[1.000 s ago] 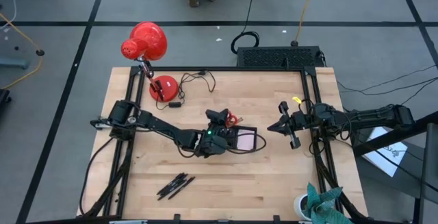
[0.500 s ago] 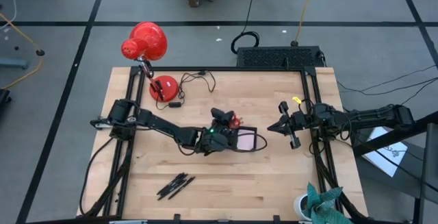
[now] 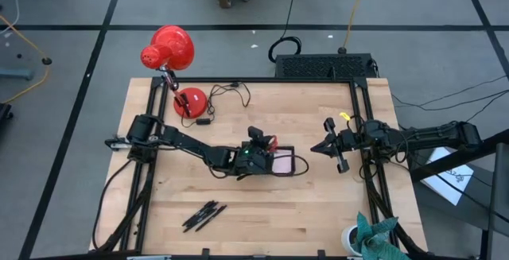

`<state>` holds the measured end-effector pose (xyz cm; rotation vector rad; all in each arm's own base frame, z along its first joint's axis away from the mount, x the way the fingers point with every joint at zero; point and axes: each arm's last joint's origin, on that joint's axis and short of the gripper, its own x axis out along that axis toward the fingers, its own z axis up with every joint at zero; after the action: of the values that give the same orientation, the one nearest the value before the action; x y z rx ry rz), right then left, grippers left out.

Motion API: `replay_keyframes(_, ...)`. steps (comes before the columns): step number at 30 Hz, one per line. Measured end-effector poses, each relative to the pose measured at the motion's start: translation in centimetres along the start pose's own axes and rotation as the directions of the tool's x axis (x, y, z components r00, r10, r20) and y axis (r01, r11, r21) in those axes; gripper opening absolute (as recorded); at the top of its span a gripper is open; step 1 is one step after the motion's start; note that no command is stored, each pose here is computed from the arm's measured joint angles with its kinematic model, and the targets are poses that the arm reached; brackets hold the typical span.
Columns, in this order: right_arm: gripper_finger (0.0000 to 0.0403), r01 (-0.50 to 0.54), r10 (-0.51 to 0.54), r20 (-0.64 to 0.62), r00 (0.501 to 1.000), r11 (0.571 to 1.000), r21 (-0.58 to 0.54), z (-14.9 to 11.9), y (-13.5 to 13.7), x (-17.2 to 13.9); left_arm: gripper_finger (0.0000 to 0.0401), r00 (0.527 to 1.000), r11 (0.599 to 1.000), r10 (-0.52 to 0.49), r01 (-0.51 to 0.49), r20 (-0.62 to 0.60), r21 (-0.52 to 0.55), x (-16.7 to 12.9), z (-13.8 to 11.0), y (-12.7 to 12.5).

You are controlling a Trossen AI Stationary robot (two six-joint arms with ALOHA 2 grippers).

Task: Pick and place office supplies into organizer
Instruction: Put the red scissors into the black desk organizer, then put the black pen into the black desk organizer

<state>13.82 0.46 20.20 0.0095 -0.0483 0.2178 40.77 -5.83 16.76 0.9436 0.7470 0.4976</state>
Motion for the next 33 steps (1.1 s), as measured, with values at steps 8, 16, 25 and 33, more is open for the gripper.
replay_keyframes(8,0.0,0.0,0.0,0.0,1.0,1.0,0.0,0.0,0.0,0.0,0.0055,1.0,0.996,0.0,-0.001,0.021,0.092,-0.9,0.5,-0.6)
replay_keyframes(16,0.0,0.0,0.0,0.0,1.0,1.0,0.001,0.0,0.0,0.0,0.0122,0.998,0.99,0.057,-0.059,0.022,0.13,-1.9,1.2,-0.8)
replay_keyframes(25,0.0,-0.001,0.001,0.001,1.0,1.0,0.006,0.0,0.0,0.0,0.0156,0.996,0.984,0.085,-0.081,-0.015,0.158,-2.6,1.7,-0.3)
replay_keyframes(33,0.0,-0.004,0.004,0.0,1.0,1.0,0.02,0.0,0.0,0.0,0.0157,0.997,0.991,-0.044,0.051,-0.059,0.127,-8.5,3.7,5.1)
